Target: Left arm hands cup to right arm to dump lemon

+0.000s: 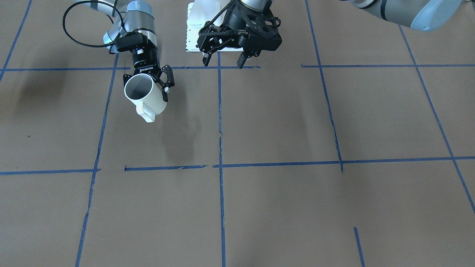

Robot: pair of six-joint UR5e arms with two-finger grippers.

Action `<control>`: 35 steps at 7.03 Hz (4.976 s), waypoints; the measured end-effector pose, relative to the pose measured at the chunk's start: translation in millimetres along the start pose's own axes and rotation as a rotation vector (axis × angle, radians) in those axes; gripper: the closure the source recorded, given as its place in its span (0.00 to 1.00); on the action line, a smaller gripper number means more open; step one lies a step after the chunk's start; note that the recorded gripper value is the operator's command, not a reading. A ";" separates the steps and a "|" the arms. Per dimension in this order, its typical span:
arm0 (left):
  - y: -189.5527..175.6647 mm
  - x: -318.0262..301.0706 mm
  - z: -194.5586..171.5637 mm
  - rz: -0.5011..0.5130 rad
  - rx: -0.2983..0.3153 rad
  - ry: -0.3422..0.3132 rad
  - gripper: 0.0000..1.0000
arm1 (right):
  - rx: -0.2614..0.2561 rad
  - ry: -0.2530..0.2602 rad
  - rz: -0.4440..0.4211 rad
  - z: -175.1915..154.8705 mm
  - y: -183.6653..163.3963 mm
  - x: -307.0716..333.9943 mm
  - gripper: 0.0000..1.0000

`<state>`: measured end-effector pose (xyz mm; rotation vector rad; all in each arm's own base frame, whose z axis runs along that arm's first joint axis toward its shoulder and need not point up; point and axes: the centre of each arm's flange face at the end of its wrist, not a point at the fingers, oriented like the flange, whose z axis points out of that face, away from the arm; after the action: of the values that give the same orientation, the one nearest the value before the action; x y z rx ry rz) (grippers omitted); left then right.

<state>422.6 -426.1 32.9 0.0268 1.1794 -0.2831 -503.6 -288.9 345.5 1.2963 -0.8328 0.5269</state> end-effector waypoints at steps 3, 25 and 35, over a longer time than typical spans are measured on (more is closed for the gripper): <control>8.2 49.8 31.9 0.009 -0.027 -0.026 0.00 | -0.043 0.027 -0.212 -0.7 12.1 -54.4 0.71; 8.1 49.6 57.2 -0.003 -0.046 -0.081 1.00 | -0.020 0.047 -0.462 -27.9 47.6 -62.8 0.00; -168.0 -400.0 -46.4 0.471 0.028 -0.246 1.00 | -0.654 -0.053 -0.202 106.5 -218.3 181.7 0.00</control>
<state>201.2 -498.4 401.9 0.2837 0.8929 0.1115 -253.1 -459.5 358.2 0.7767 -0.8144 0.0412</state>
